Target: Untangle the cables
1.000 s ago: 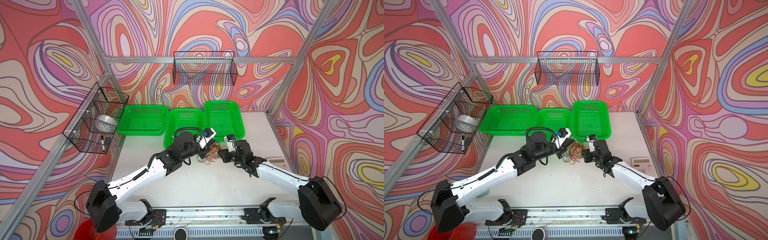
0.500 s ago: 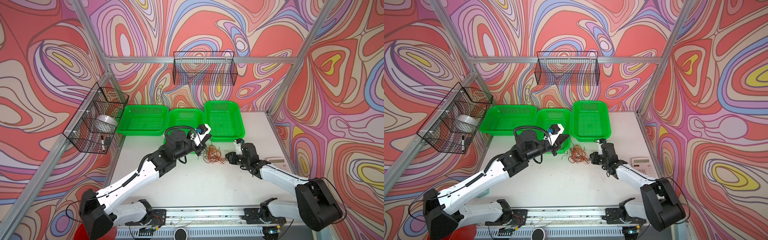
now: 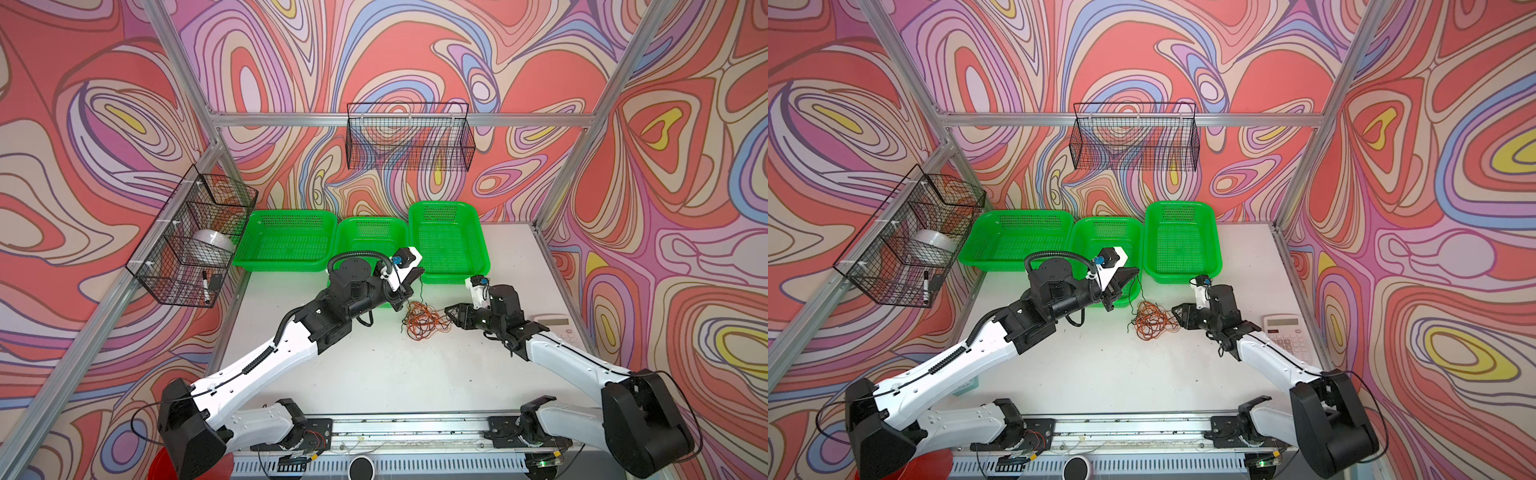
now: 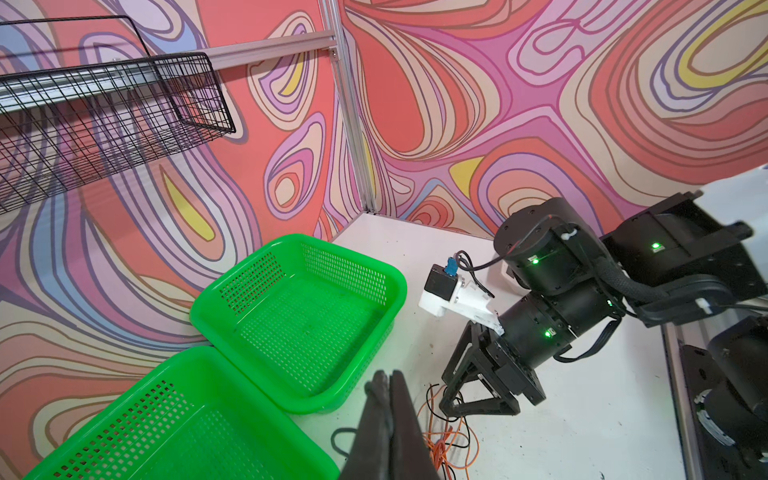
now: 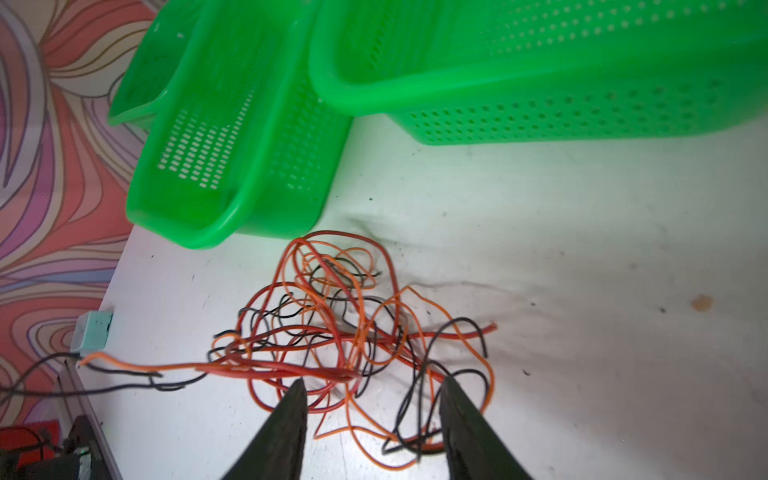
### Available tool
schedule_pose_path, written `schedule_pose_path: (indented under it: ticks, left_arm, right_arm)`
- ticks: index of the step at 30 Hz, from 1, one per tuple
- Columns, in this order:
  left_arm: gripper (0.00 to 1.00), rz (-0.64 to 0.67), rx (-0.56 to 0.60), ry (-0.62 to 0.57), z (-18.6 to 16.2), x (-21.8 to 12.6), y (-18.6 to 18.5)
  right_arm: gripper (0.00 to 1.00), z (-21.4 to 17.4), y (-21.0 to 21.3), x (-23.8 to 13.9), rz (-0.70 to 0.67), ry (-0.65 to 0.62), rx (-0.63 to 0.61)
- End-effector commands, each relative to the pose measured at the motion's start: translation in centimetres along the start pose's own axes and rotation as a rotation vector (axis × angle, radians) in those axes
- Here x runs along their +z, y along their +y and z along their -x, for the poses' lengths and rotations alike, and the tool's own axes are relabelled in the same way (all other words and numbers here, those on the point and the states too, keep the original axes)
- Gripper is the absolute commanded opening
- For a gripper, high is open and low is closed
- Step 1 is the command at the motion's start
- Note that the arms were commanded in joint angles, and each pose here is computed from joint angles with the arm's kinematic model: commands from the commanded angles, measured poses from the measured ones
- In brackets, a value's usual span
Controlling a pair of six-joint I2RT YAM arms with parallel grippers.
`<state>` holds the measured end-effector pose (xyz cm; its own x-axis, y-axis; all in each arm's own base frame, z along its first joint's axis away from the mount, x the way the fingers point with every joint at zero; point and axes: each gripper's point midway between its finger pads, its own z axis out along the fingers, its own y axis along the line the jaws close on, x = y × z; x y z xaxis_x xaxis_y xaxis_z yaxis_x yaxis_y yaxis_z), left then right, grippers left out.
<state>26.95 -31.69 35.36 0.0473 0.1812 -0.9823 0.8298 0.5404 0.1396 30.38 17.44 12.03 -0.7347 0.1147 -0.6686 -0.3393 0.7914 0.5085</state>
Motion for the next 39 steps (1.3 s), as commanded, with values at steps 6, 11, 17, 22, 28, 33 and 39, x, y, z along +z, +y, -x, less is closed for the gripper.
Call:
schedule_pose_path:
  ticks: [6,11,17,22,28,33,39]
  left_arm:
    - [0.00,-0.015,0.018,-0.067,3.0,-0.2,0.2]
    - [0.00,-0.027,0.012,-0.065,3.1,-0.2,0.0]
    - [0.00,-0.047,0.006,-0.081,3.7,-0.2,-0.3]
    - [0.00,-0.038,0.017,-0.106,5.0,-0.5,-0.1]
    - [0.00,0.000,0.044,-0.167,8.4,-1.2,0.8]
    - [0.00,-0.004,0.067,-0.258,12.3,-2.0,1.0]
    - [0.00,0.026,0.115,-0.336,16.1,-3.1,1.6]
  right_arm:
    - [0.69,-0.9,4.7,1.9,0.147,0.080,-0.220]
    - [0.71,-1.4,5.0,4.0,0.158,0.109,-0.252]
    - [0.66,0.0,4.6,5.6,0.130,0.088,-0.275]
    - [0.34,-0.7,3.7,7.0,0.106,0.139,-0.226]
    - [0.07,-1.7,2.4,7.5,0.047,0.188,-0.157]
    - [0.01,-2.9,1.1,8.2,-0.016,0.270,-0.100]
    - [0.00,-3.9,-1.1,8.1,-0.114,0.328,-0.019]
